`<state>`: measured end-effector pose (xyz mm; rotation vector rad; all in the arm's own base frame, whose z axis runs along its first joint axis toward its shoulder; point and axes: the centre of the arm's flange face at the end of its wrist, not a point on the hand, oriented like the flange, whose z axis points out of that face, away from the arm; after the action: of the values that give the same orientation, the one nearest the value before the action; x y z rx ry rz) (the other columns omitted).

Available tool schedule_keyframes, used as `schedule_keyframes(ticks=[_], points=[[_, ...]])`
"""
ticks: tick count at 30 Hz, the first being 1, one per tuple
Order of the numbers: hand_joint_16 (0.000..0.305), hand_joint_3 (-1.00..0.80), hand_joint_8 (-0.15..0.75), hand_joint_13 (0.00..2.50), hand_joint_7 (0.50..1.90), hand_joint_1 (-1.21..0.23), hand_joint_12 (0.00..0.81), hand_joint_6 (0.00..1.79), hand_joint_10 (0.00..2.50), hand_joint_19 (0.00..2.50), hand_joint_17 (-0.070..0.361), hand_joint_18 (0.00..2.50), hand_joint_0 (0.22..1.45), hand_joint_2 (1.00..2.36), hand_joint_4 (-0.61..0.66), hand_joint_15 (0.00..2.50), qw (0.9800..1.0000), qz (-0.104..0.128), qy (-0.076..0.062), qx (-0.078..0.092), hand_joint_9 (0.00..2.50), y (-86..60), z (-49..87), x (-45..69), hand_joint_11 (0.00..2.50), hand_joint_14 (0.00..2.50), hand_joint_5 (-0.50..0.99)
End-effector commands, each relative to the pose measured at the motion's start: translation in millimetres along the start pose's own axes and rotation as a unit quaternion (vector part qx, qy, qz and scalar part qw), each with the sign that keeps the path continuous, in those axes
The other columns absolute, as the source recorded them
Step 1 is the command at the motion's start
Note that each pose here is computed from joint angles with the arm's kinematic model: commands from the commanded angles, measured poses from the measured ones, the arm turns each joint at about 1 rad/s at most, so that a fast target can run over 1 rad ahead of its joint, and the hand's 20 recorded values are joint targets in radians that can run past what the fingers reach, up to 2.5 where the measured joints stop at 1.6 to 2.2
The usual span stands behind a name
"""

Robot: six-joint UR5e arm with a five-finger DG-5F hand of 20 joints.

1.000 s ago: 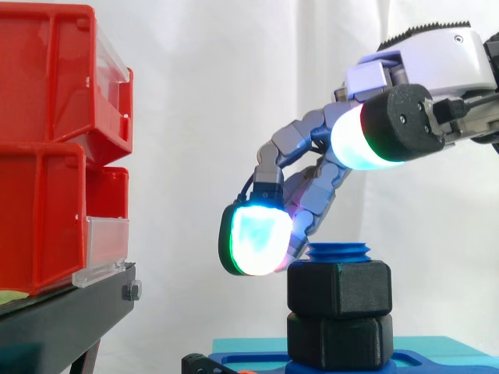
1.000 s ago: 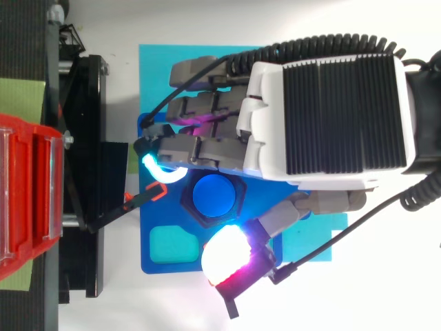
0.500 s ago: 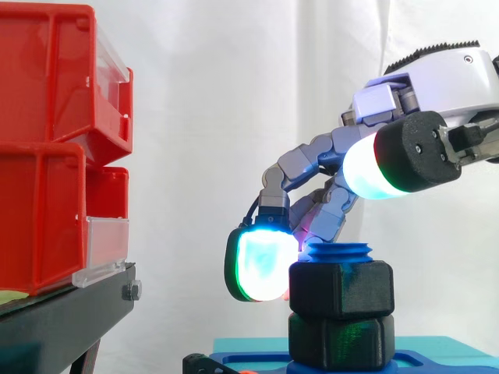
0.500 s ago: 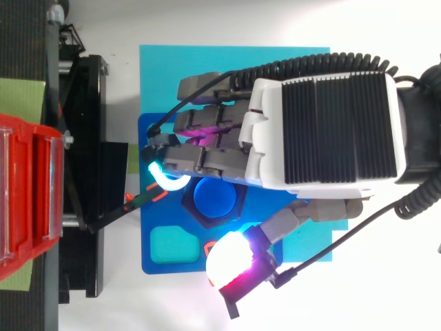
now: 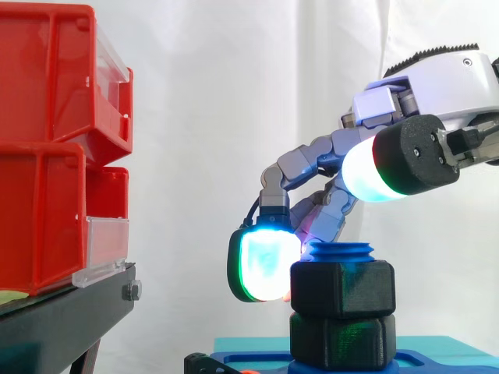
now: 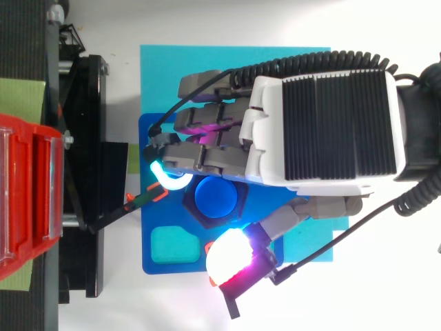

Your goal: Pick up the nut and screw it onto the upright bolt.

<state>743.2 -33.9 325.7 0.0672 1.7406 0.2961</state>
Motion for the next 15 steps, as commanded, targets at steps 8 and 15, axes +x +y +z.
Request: schedule_keyframes(ticks=[8, 15], points=[[0.032, -0.5, 0.264, 0.63, 1.29, -0.19, 0.286, 0.5, 0.0, 0.06, 0.072, 0.39, 0.51, 1.0, 0.17, 0.0, 1.0, 0.0, 0.002, 0.003, 0.82, -5.3, -1.4, 0.4, 0.0, 0.0, -0.05], [0.032, -0.5, 0.265, 0.64, 1.33, -0.19, 0.284, 0.5, 0.0, 0.07, 0.072, 0.4, 0.51, 1.0, 0.15, 0.0, 1.0, 0.001, 0.008, 0.006, 0.83, -10.1, -3.9, 7.1, 0.0, 0.0, -0.04]])
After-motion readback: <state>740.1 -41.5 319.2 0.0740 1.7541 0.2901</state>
